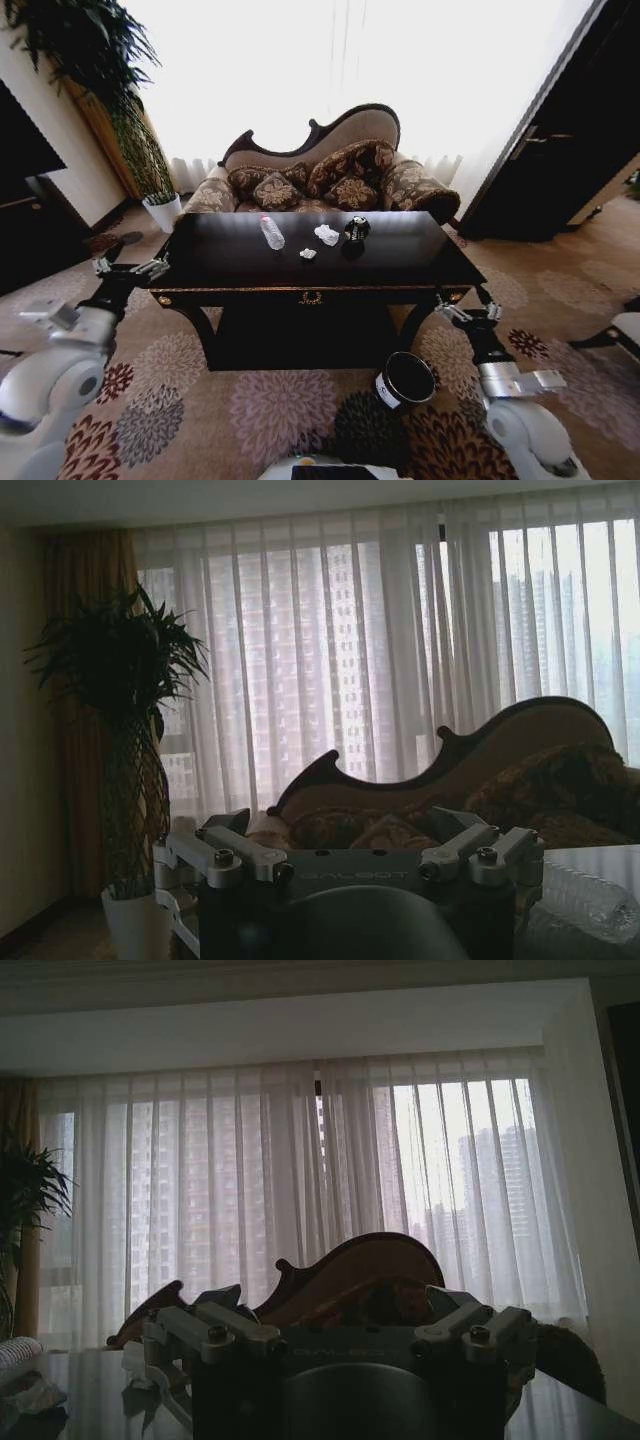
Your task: Move to the front of the table and place the trash on the table into the trash bin.
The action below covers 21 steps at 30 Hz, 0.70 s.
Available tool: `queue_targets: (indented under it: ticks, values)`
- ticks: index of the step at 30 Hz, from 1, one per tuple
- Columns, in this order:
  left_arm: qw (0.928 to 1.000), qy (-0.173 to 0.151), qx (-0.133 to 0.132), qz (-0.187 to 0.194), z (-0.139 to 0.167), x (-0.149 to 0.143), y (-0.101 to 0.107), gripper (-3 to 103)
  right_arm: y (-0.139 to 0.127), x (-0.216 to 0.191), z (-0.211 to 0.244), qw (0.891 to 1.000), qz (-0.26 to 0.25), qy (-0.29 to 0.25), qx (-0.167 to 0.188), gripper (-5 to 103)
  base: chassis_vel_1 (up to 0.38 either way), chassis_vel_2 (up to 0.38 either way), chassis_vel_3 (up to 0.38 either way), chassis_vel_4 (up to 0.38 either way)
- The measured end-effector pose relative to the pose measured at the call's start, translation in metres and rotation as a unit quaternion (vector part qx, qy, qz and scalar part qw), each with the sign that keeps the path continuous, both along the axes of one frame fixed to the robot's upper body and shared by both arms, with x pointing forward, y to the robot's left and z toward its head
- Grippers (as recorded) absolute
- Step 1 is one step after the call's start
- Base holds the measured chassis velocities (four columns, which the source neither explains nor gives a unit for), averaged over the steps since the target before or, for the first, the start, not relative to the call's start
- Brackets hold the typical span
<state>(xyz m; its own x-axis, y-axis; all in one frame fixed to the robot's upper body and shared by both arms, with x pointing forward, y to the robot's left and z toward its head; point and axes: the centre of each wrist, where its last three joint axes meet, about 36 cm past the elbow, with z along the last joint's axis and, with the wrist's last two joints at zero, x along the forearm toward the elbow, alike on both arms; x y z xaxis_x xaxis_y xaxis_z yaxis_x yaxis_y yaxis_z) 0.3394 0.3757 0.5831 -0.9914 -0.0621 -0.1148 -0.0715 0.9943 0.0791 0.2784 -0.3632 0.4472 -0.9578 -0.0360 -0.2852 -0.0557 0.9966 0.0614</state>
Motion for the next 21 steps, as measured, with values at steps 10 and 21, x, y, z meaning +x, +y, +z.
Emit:
queue_targets:
  ticks: [10, 21]
  values:
    - [0.9999, -0.010, -0.003, 0.010, 0.032, 0.051, 0.002, 100, 0.003, -0.005, 0.000, 1.000, -0.002, -0.002, 0.006, 100, 0.000, 0.000, 0.000, 0.000]
    - [0.9968, 0.012, -0.073, -0.032, 0.041, 0.142, -0.026, 100, 0.004, -0.010, -0.002, 1.000, -0.005, 0.002, 0.008, 100, 0.000, 0.000, 0.000, 0.000]
